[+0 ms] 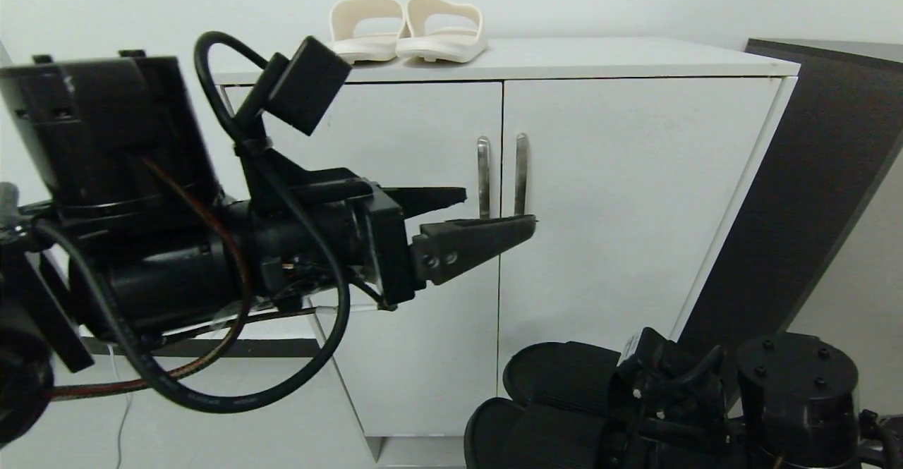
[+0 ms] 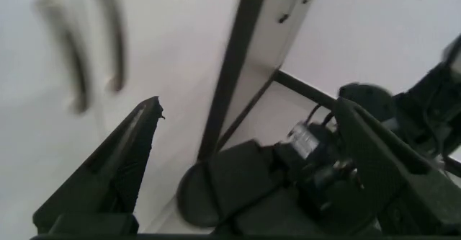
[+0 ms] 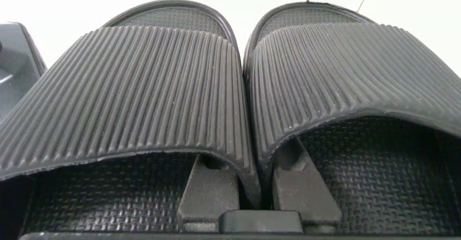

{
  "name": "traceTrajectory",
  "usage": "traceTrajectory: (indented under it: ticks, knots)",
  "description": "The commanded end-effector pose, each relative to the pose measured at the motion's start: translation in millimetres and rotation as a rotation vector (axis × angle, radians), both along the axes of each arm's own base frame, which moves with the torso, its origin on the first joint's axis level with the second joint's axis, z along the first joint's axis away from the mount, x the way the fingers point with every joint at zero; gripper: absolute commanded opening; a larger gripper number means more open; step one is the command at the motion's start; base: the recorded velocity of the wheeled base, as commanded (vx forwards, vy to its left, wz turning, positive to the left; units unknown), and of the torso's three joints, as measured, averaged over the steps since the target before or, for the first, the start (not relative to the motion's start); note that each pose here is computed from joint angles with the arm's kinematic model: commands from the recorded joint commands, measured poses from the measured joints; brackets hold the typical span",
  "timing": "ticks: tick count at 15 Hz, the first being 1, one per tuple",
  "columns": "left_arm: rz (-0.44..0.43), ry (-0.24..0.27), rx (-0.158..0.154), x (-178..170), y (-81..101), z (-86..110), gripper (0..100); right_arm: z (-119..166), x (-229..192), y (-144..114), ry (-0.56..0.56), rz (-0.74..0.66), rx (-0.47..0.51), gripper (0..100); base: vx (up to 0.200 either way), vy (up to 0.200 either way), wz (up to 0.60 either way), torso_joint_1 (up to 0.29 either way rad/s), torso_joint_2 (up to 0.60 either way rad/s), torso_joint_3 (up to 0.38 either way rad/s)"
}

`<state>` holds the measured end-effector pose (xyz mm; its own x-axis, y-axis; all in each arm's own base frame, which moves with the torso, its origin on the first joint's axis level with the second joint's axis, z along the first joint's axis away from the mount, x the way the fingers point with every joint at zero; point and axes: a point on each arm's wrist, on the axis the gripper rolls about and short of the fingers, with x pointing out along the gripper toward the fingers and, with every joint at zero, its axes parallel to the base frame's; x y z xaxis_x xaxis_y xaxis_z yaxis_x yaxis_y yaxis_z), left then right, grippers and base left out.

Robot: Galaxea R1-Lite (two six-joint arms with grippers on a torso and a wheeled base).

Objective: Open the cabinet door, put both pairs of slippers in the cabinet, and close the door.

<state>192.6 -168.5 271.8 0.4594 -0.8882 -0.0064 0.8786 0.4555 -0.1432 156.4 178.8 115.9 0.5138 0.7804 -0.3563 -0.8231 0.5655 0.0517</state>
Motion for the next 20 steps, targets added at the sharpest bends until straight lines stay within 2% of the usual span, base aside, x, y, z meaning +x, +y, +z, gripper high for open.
traceTrajectory:
  ticks: [1, 3, 5, 7, 12, 17, 20]
  knots:
    - [-0.034, 0.012, 0.006, 13.4, -21.7, -0.9, 100, -1.1, 0.0, 0.6, 0.003, 0.002, -0.004, 0, 0.0, 0.0, 0.0, 0.0, 0.0, 0.0]
    - [-0.042, 0.015, -0.002, 32.1, -38.2, 0.6, 100, -0.7, -0.9, 1.2, 0.001, 0.005, -0.003, 0, 0.0, 0.0, 0.0, 0.0, 0.0, 0.0]
    - [-0.081, 0.056, -0.035, 39.9, -45.9, 3.5, 100, -0.7, -0.6, 0.9, 0.001, 0.003, -0.003, 0, 0.0, 0.0, 0.0, 0.0, 0.0, 0.0]
    - [-0.168, 0.115, -0.073, 43.3, -48.7, 7.7, 100, -0.4, -0.4, 1.2, 0.0, 0.003, -0.002, 0, 0.0, 0.0, 0.0, 0.0, 0.0, 0.0]
    - [-0.072, 0.141, -0.075, 65.5, -44.9, 0.6, 100, -1.5, -0.4, 1.8, 0.004, 0.005, -0.005, 0, 0.0, 0.0, 0.0, 0.0, 0.0, 0.0]
    - [0.037, 0.131, -0.08, 70.7, -44.3, -0.1, 100, -5.0, 1.6, 3.3, 0.009, 0.002, -0.012, 0, 0.0, 0.0, 0.0, 0.0, 0.0, 0.0]
    - [0.058, 0.133, -0.081, 76.2, -47.9, -1.4, 100, -4.6, 1.7, 3.5, 0.006, 0.0, -0.009, 0, 0.0, 0.0, 0.0, 0.0, 0.0, 0.0]
